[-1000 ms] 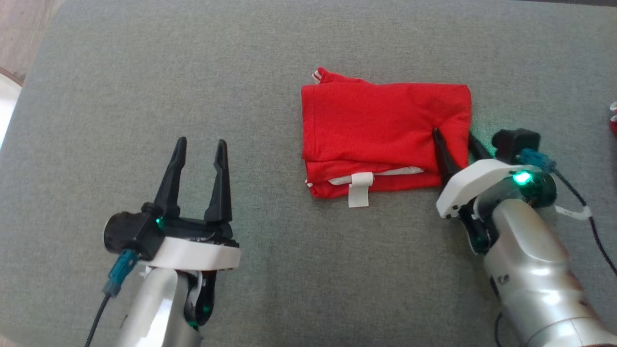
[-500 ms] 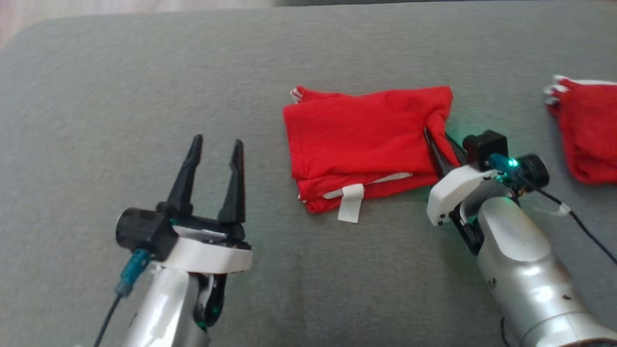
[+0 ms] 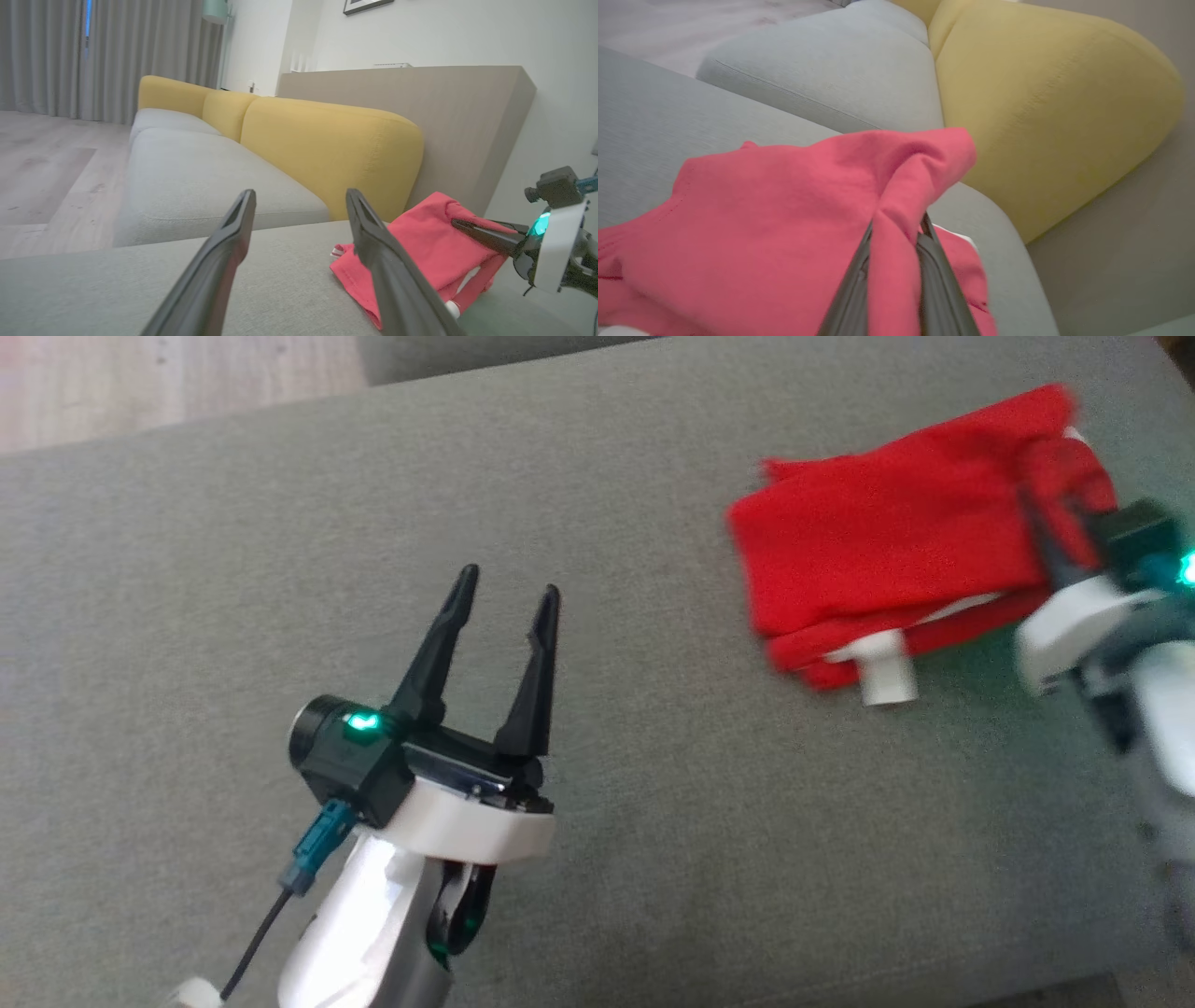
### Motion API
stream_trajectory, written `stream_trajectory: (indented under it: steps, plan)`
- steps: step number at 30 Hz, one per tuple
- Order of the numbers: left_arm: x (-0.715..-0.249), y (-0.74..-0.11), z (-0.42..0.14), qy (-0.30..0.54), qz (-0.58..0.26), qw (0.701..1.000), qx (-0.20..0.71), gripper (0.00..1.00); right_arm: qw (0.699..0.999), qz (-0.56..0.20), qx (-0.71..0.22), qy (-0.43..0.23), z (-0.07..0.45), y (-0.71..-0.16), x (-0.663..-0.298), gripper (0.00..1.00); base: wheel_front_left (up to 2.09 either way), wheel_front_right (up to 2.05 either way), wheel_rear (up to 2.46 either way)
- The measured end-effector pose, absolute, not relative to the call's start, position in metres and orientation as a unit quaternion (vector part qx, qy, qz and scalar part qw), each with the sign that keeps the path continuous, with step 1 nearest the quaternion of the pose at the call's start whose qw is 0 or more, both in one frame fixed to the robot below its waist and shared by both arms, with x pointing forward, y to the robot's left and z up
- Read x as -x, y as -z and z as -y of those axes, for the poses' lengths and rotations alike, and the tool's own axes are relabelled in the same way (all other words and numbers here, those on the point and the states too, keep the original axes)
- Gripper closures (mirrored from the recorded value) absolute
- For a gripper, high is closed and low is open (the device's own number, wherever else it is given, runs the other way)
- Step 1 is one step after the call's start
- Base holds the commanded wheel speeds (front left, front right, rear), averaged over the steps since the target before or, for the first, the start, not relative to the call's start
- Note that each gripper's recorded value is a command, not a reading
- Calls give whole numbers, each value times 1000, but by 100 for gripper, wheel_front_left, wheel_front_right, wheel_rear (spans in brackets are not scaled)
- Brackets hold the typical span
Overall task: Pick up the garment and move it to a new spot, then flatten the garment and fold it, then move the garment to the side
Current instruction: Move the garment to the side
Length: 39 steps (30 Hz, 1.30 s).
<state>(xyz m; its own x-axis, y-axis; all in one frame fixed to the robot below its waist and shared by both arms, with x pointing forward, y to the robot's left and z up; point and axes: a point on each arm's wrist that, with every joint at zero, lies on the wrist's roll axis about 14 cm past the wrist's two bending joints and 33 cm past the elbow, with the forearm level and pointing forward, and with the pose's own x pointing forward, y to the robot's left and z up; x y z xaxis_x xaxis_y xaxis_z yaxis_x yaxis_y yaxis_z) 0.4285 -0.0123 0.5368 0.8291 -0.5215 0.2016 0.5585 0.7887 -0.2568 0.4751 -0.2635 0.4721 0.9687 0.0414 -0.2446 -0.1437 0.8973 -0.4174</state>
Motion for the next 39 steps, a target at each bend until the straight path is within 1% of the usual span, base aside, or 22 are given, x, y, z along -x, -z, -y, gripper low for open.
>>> stream_trajectory:
  steps: [5,13,17,24,25,26,29,32,35,38,39]
  plan:
    - [-434,-532,22,297,54,940,161,0,956,-140,256,-3,323,-482,-467,100,0,0,0]
    - [-448,-517,19,290,42,941,166,0,946,-189,260,51,374,-471,-465,100,0,0,0]
    - [-453,-506,9,278,31,946,165,0,949,-193,239,75,385,-466,-473,100,0,0,0]
    - [-467,-495,-15,246,26,956,158,0,947,-231,207,86,384,-435,-480,100,0,0,0]
    - [-468,-494,-19,240,26,957,158,0,948,-230,201,87,381,-433,-481,35,0,0,0]
    - [-468,-494,-21,238,26,958,157,0,949,-231,194,90,380,-432,-482,0,0,0,0]
    - [-468,-497,-23,236,30,959,156,0,951,-228,189,93,378,-433,-482,0,0,0,0]
    - [-469,-508,-30,227,43,961,153,0,954,-210,189,100,379,-448,-482,0,0,0,0]
    - [-465,-518,-31,227,54,961,151,0,961,-180,186,100,373,-466,-485,0,0,0,0]
    - [-462,-529,-41,214,67,963,148,0,970,-139,176,88,356,-487,-491,0,0,0,0]
    - [-462,-529,-41,214,67,963,148,0,970,-139,176,88,356,-487,-491,0,0,0,0]
